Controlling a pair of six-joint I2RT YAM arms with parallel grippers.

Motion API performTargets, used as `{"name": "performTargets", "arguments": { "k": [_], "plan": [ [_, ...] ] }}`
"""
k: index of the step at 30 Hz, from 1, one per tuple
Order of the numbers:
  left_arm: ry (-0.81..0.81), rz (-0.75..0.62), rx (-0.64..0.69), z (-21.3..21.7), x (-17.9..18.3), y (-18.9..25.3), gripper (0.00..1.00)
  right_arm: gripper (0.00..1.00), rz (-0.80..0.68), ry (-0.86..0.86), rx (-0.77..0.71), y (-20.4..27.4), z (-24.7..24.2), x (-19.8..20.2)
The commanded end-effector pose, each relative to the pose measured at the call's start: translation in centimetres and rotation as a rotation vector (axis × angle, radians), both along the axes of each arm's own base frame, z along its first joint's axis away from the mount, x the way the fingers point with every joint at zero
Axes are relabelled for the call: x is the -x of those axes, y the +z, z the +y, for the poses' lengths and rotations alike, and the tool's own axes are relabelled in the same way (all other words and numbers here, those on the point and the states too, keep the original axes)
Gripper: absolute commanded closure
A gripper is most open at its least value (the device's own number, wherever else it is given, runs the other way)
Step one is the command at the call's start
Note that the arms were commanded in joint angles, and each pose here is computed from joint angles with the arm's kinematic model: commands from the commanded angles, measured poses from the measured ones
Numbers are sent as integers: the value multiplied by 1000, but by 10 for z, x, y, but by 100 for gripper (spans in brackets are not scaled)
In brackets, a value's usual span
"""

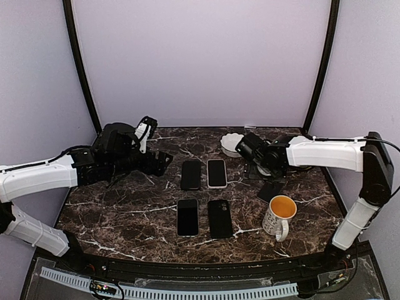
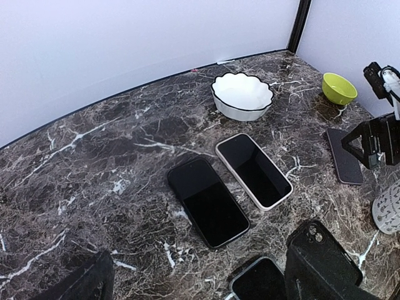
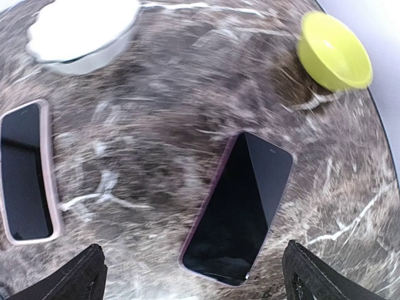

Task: Put the phone into the phone case
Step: Move the phone to the center of the board.

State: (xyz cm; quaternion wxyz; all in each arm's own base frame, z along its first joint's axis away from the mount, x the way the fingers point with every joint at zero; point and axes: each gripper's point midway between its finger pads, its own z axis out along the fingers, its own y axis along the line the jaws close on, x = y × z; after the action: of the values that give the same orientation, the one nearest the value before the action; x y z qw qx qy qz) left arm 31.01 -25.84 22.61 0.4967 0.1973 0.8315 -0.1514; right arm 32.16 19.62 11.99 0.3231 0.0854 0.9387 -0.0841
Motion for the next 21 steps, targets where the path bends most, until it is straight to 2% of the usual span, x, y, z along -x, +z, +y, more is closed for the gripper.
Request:
{"name": "performTargets", "arguments": {
  "k": [1,5,7,15,21],
  "plan": [
    [-12,-35,27,3,3,14,3,2,-108,-170,-179,-5,-18,-16],
    [-19,-41,34,3,4,16,3,2,-85,-262,-266,-28,-35,-21],
    [-19,-47,30,4,5,16,3,2,-65,-285,-264,-36,-41,-20],
    [-24,-70,42,6,6,23,3,1,65,-276,-211,-77,-49,-21],
    [-18,-101,49,10,8,32,3,2,142,-306,-75,-92,-68,-9]
  ]
}}
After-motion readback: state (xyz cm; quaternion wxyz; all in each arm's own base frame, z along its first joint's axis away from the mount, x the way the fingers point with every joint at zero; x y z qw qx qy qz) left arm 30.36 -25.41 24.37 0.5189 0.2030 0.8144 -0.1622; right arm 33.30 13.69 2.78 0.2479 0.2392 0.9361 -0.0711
